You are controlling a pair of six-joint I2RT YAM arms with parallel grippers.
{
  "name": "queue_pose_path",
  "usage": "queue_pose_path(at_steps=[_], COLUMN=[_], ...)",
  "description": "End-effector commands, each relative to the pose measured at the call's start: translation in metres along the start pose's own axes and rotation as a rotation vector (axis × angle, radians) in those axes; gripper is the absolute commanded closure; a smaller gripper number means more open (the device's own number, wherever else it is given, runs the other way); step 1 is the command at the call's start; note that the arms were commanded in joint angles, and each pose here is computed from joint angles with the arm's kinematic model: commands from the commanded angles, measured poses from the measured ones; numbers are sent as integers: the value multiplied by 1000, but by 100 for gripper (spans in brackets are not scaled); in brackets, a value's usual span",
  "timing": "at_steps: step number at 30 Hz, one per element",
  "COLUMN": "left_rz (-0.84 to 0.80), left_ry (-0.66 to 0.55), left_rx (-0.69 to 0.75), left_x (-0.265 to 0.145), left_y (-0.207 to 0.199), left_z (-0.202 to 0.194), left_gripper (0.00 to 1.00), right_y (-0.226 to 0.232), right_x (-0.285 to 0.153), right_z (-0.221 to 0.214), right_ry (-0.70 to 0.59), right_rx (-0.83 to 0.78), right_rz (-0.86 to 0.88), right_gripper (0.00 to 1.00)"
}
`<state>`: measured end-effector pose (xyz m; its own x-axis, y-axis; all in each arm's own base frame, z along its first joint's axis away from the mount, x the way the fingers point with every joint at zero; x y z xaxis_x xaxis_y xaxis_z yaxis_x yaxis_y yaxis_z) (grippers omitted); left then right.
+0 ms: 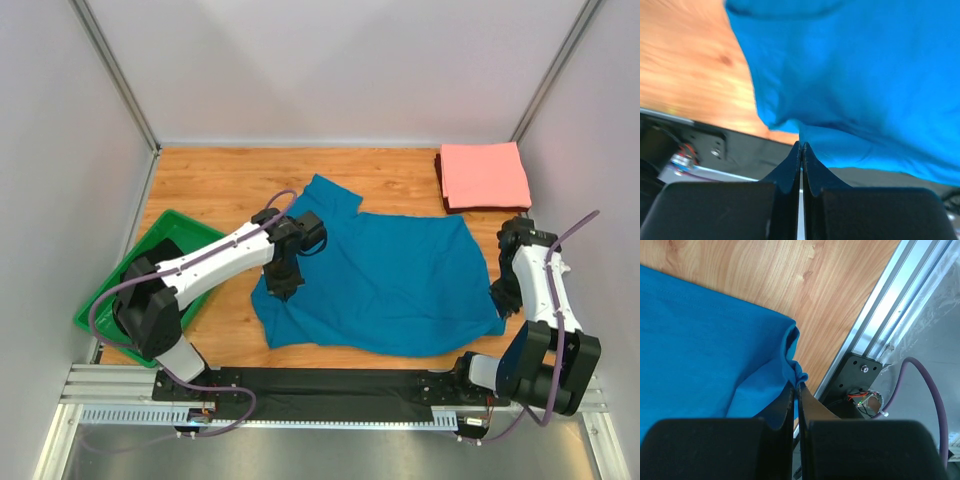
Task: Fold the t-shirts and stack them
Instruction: Fold the tshirt
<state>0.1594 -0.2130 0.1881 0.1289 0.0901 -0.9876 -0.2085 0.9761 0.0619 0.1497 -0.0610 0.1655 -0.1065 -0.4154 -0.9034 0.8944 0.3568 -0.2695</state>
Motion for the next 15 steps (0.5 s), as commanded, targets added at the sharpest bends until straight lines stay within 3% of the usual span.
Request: queue_pose_path(at_steps=[1, 15], left_rz=[136, 179], left_ry=[-41, -39], left_rx=[80, 140], left_x=[1, 24], left_y=[23, -7], left_z=[21, 93], left_gripper=[100, 100], right_y=[9, 16], right_x=[3, 20], right_z=[7, 15], right_ry=[-15, -1], right_rx=[2, -4], right_rz=[8, -67], right_gripper=[100, 100])
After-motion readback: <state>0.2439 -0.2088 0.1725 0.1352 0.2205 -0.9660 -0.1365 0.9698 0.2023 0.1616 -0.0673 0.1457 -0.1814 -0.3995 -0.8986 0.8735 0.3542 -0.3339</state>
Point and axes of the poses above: each gripper's point midway between its finger pads, its own x axis out along the fingers, its own y axis along the line the jaws close on, z = x × y, the point moved 7 cm from there along -x, back along the fingers, and after that the axes turned 3 degrees about x, right-handed, at the moved point
